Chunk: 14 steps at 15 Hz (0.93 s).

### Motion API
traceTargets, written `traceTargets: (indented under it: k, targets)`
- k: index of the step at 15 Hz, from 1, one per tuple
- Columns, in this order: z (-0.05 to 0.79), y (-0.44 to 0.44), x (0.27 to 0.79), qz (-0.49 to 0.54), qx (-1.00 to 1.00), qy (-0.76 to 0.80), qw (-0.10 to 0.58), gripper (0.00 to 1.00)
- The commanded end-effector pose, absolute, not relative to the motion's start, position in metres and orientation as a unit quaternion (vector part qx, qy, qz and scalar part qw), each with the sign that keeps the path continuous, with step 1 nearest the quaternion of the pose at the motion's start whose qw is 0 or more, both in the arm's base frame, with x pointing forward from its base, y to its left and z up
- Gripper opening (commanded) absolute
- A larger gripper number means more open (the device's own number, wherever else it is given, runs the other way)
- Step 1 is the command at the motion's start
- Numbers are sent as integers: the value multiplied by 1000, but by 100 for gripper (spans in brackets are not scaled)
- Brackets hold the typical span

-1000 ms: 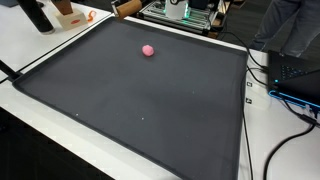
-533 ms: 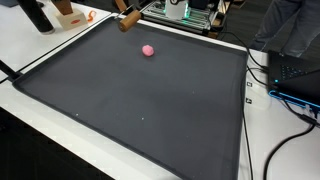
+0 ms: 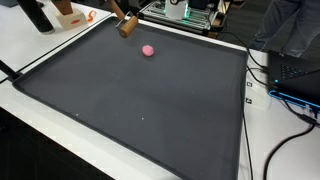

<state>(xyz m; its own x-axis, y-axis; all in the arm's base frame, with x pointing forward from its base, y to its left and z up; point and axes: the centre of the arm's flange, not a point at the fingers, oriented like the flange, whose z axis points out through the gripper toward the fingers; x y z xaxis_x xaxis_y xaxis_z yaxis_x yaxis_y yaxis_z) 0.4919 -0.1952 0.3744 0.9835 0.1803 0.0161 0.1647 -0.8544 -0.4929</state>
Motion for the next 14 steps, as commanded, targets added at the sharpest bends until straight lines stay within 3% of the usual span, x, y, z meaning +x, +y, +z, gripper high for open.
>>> traceTargets:
  k: [1,14]
  targets:
    - [364,-214,505,21,-953,-94,286,23]
    - [341,-233,517,10,-953,-76,292,23]
